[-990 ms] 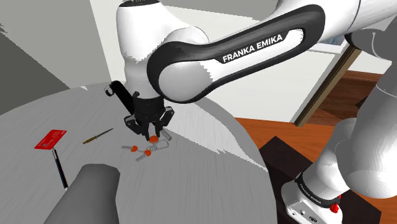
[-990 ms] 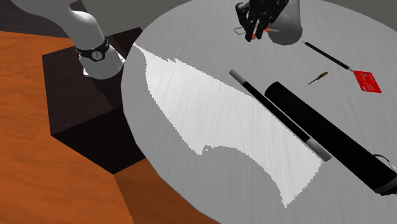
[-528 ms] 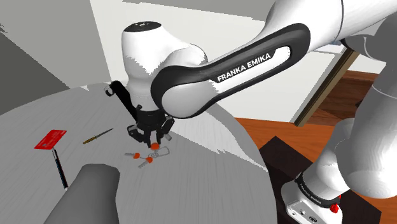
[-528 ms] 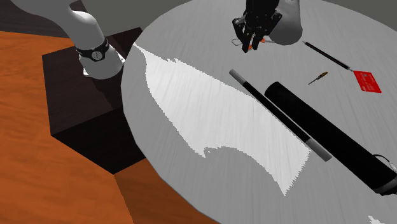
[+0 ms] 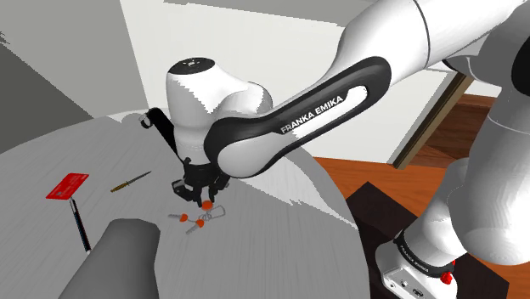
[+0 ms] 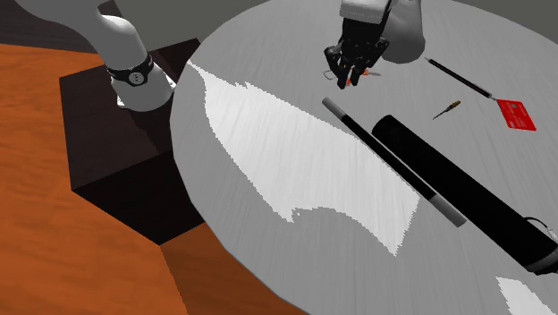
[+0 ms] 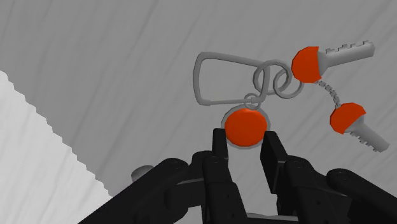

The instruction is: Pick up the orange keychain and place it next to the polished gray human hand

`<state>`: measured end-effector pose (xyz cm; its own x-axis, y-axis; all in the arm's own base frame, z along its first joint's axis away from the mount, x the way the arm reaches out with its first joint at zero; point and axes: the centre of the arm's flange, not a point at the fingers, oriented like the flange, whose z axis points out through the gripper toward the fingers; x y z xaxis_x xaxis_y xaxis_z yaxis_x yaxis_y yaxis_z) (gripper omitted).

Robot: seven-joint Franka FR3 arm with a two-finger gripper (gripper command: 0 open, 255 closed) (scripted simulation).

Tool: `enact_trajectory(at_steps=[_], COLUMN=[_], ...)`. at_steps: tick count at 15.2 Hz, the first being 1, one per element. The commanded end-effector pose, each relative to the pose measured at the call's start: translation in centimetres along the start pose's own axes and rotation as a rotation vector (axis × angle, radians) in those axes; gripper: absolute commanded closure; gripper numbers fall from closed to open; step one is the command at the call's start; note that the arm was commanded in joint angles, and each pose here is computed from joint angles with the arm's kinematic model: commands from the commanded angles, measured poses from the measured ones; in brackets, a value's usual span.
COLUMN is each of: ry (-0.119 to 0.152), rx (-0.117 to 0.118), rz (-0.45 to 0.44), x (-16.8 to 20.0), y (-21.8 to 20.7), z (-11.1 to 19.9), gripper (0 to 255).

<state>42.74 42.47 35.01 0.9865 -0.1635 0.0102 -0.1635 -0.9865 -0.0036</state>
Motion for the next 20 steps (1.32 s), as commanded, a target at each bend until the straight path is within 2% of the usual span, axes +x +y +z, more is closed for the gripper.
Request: enact_trajectory(at_steps=[1,7,8,13,17,20], ry=[0.000,0.000,0.000,0.000,0.000,0.000], rx=[0.001,0.000,0.000,0.000,0.001,0.001], rz=[0.000,0.000,0.000,0.000,0.000,0.000], x=[0.0,0.0,0.0,0.0,0.0,0.0], y=[0.0,0.0,0.0,0.0,0.0,0.0], z=[0.4,0.4,0.4,0.4,-4.6,-4.6], gripper=[255,255,0,0,0,0])
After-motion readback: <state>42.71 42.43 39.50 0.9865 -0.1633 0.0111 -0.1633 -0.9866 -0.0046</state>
